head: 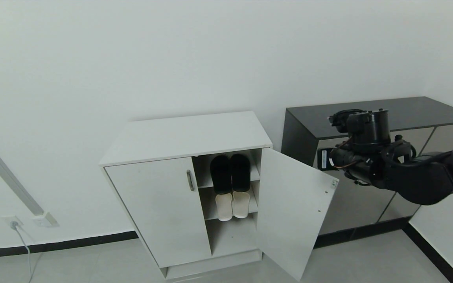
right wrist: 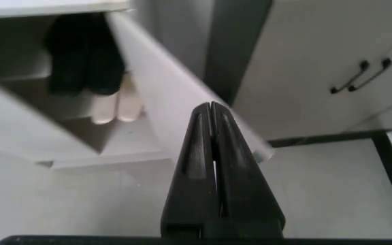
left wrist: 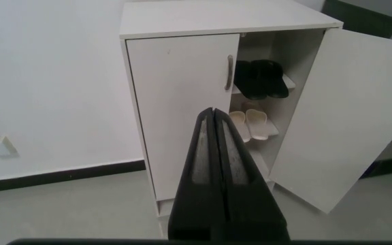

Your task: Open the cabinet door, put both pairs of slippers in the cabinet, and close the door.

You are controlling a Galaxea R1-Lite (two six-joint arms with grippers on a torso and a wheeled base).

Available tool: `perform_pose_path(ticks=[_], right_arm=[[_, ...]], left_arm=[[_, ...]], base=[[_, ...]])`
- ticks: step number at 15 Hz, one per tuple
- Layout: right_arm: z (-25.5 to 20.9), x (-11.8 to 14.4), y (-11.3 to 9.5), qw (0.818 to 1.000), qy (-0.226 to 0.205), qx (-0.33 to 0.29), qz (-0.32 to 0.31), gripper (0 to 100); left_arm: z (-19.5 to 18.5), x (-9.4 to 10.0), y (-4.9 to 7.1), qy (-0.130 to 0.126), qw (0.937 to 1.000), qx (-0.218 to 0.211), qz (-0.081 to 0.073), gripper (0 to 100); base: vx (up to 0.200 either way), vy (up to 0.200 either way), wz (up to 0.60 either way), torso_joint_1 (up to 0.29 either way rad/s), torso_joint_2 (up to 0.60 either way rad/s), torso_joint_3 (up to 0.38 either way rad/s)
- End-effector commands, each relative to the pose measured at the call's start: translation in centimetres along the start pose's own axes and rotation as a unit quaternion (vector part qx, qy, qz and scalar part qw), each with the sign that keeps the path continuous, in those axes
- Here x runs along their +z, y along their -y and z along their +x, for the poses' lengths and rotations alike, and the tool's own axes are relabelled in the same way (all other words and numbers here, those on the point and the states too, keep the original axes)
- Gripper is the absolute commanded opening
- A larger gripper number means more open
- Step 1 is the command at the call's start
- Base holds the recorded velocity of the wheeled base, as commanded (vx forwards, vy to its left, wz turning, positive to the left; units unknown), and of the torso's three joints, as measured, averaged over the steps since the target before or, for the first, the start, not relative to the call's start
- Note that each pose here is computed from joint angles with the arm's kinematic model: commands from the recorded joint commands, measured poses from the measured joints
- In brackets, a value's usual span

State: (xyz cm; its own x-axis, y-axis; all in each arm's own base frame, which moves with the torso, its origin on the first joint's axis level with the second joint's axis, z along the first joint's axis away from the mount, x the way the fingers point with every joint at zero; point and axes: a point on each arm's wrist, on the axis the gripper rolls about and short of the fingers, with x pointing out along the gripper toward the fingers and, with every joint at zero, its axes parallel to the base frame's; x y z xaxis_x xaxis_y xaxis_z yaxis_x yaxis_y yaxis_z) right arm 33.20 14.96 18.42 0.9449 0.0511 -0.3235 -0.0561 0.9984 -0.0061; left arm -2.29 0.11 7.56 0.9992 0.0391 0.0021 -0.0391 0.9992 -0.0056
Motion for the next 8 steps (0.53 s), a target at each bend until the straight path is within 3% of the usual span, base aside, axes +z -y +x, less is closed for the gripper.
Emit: perform_pose_path(ticks=[1,8], right_arm=[[3.5,-1.3,1.0,1.0,-0.024,-0.017,0.004,0],[7.6,-3.7,1.8,0.998,-0.054,-0.026,0.015,0]], left_arm=[[0.0,0.0,0.0,0.0,1.0,0.0,-0.001,0],[0.0,0.0,0.0,0.0,1.0,0.0,-0.001,0]], base=[[0.0,0.0,0.0,0.0,0.0,0.0],[0.0,0.0,0.0,0.0,0.0,0.0]])
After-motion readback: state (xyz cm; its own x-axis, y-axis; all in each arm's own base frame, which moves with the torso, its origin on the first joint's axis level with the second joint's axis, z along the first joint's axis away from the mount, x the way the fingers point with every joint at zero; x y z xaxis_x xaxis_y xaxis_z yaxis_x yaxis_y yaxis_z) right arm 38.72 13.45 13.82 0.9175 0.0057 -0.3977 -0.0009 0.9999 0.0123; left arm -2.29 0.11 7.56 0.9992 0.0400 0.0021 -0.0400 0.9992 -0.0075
